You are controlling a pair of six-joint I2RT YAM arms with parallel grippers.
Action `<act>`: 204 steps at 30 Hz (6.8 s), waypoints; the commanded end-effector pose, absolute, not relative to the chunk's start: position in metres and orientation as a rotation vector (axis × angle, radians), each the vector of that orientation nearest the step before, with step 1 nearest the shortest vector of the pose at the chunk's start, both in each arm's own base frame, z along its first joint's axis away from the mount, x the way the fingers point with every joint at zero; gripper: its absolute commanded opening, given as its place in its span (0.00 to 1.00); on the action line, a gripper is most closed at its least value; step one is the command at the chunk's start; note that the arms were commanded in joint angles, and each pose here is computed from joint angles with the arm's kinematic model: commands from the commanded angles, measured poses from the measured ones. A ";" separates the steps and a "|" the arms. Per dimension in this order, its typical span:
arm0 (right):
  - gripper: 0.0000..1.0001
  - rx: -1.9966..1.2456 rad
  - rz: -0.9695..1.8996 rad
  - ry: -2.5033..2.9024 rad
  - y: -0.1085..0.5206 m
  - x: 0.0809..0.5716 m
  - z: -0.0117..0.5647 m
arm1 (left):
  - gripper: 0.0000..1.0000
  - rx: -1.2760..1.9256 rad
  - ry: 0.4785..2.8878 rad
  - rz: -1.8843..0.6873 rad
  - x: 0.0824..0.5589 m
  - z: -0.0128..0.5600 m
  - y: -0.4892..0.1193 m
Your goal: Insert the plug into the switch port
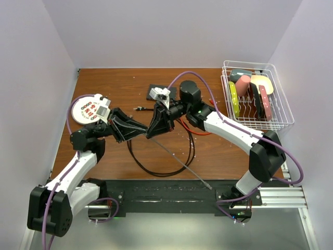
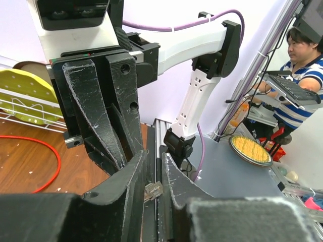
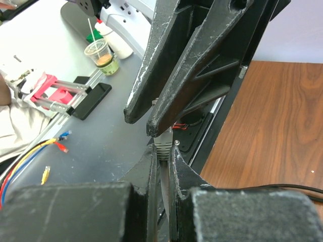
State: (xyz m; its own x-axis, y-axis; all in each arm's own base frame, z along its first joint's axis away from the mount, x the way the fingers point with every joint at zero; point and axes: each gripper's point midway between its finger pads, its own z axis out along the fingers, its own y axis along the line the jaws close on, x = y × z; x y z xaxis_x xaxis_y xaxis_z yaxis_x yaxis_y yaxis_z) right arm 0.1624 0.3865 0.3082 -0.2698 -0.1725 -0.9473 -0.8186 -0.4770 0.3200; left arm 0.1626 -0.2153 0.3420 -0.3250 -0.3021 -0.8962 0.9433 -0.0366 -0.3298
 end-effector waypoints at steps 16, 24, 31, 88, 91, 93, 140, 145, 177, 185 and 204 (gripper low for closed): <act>0.01 -1.451 1.749 1.151 0.391 0.165 0.336 | 0.00 1.043 0.727 -1.297 0.116 0.385 -0.207; 0.56 -1.258 1.487 1.374 0.399 0.208 0.335 | 0.00 0.800 0.932 -1.179 0.174 0.395 -0.205; 0.82 -1.062 1.257 1.477 0.393 0.244 0.341 | 0.00 0.506 1.133 -1.028 0.228 0.403 -0.185; 0.00 -0.958 1.062 1.366 0.399 0.278 0.373 | 0.69 0.283 1.279 -0.908 0.253 0.406 -0.160; 0.00 -1.060 1.178 1.320 0.389 0.263 0.372 | 0.66 0.399 1.231 -0.931 0.241 0.407 -0.170; 0.00 -1.129 1.236 1.293 0.386 0.252 0.371 | 0.64 0.473 1.205 -0.960 0.231 0.404 -0.178; 0.17 -1.198 1.411 1.180 0.381 0.216 0.388 | 0.00 0.730 1.042 -1.228 0.196 0.387 -0.212; 0.75 -1.035 1.237 1.246 0.369 0.239 0.402 | 0.00 0.521 1.150 -1.161 0.223 0.395 -0.199; 0.55 -0.764 0.652 1.454 0.408 0.287 0.361 | 0.00 -0.010 1.444 -1.067 0.284 0.369 -0.165; 0.49 -0.772 0.647 1.461 0.414 0.291 0.357 | 0.00 0.001 1.452 -1.072 0.287 0.367 -0.167; 0.20 -0.733 0.622 1.490 0.413 0.298 0.349 | 0.00 0.016 1.455 -1.074 0.286 0.366 -0.169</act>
